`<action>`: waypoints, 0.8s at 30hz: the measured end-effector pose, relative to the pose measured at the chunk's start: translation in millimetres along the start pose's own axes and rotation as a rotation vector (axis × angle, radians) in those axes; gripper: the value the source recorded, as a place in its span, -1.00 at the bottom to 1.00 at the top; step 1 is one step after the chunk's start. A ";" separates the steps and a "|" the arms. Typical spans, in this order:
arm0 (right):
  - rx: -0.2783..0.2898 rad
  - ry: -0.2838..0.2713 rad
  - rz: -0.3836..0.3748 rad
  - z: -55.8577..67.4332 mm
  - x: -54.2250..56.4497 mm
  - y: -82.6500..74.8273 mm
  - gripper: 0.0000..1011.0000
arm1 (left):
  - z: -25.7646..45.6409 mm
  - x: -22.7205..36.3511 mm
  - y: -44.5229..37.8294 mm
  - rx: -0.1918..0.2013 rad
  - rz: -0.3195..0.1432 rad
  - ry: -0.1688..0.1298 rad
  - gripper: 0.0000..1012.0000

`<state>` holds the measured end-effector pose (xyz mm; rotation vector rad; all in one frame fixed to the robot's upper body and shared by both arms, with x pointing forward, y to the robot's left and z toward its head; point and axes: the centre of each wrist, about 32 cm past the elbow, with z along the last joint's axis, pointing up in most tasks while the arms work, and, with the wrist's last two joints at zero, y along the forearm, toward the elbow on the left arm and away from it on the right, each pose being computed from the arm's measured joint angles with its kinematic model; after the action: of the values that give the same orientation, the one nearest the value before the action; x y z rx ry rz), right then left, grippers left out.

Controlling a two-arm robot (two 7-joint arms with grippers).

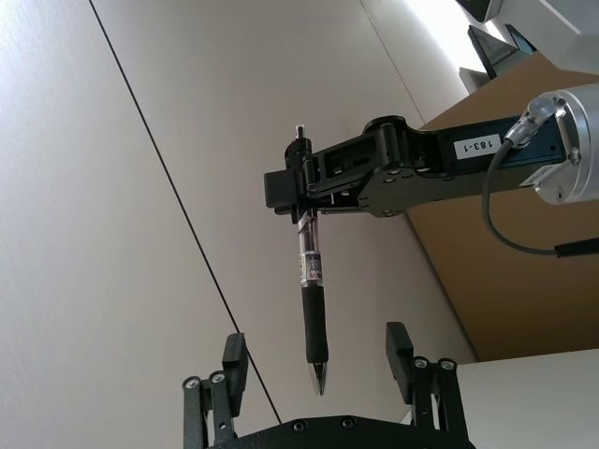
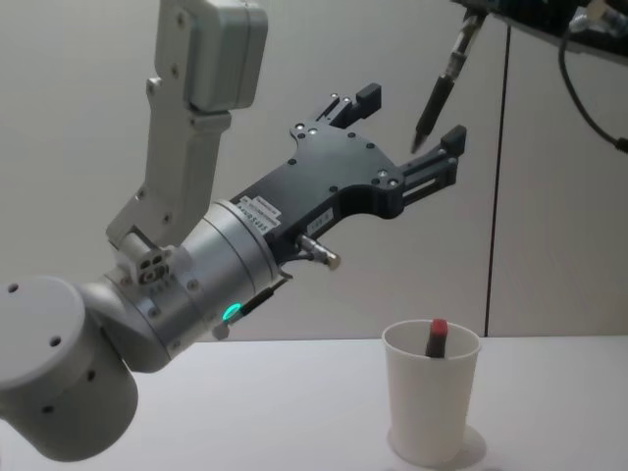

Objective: Place the pen into the pen holder.

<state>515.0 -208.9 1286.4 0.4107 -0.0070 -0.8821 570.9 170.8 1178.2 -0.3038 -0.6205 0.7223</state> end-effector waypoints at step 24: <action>0.040 -0.167 -0.188 -14.1 7.5 -12.6 -0.74 | 0.0 0.0 0.0 0.000 0.000 0.000 0.98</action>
<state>512.9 -216.7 1267.7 0.3785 -0.1417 -1.1018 570.9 170.8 1178.2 -0.3038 -0.6204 0.7224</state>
